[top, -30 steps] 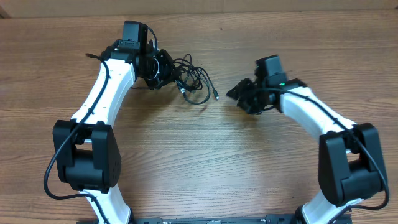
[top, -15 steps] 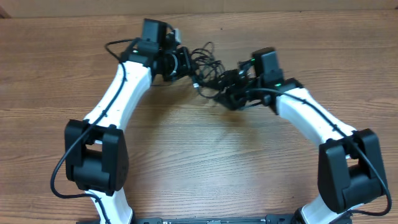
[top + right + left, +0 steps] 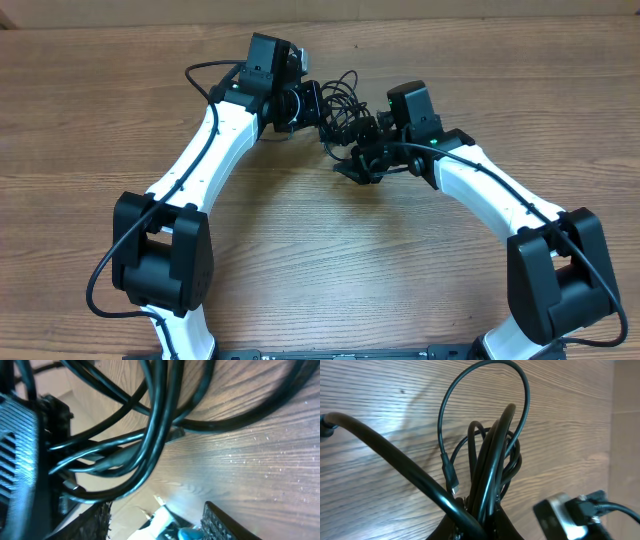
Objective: Untangle cables
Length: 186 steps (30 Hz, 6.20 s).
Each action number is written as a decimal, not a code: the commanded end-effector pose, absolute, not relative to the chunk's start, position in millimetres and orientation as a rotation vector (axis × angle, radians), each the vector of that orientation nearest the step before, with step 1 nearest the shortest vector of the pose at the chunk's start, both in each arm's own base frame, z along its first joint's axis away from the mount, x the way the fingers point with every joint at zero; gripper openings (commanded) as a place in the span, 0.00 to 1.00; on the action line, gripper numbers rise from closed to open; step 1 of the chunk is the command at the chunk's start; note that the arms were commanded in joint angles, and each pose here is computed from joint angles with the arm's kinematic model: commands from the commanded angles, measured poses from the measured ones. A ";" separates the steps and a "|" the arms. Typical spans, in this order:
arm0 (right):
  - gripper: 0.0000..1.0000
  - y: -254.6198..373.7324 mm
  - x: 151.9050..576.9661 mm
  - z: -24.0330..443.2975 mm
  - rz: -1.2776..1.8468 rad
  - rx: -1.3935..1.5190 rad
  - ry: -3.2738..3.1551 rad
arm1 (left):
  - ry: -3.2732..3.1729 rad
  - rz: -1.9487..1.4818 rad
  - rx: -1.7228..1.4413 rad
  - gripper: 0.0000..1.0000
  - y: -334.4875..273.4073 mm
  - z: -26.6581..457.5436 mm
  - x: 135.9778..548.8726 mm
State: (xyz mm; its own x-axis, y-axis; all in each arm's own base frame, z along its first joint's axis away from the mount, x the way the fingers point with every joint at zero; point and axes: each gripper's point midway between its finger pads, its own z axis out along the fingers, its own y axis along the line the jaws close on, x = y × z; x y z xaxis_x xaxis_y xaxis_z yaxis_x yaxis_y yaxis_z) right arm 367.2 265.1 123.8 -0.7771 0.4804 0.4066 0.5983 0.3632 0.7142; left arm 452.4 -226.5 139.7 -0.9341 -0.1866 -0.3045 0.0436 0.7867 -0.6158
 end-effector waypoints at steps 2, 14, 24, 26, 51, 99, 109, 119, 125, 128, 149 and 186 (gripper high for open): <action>0.79 250.5 383.9 143.5 -1.449 -1.079 -2.437 | 2.591 -0.859 -0.053 0.04 -220.5 147.5 459.6; 0.45 247.8 395.7 136.5 -1.381 -1.360 -2.341 | 2.579 -0.868 -0.015 0.04 -223.4 149.3 459.7; 0.41 252.0 395.3 134.5 -1.360 -1.412 -2.324 | 2.589 -0.955 -0.064 0.04 -231.1 153.0 455.2; 0.40 252.2 396.8 135.7 -1.371 -1.413 -2.324 | 2.595 -0.967 -0.102 0.04 -231.3 153.1 455.1; 0.04 266.6 371.6 123.6 -1.279 -1.269 -2.433 | 2.596 -1.007 -0.441 0.04 -236.7 154.0 460.0; 0.04 161.9 385.7 58.9 -0.389 -0.644 -3.440 | 2.830 -0.762 -0.106 0.42 -235.0 115.0 407.6; 0.04 158.4 377.7 39.3 -0.326 -0.631 -3.401 | 2.823 -0.534 -0.083 0.50 -235.2 103.8 406.0; 0.04 168.0 368.8 24.1 -0.399 -0.605 -3.325 | 2.949 -0.497 -0.401 0.57 -224.1 91.2 379.4; 0.04 175.2 364.6 24.8 -0.487 -0.592 -3.273 | 3.002 -0.590 -0.607 0.62 -232.6 85.3 364.2; 0.04 174.9 364.1 24.6 -0.484 -0.592 -3.272 | 3.020 -0.572 -0.666 0.64 -231.0 77.2 357.1; 0.04 175.8 349.4 21.2 -0.474 -0.577 -3.206 | 2.883 -0.737 -0.688 0.56 -244.7 14.5 359.6; 0.04 167.5 318.4 14.9 -0.372 -0.456 -3.121 | 2.704 -0.489 -0.711 0.04 -216.8 11.0 404.3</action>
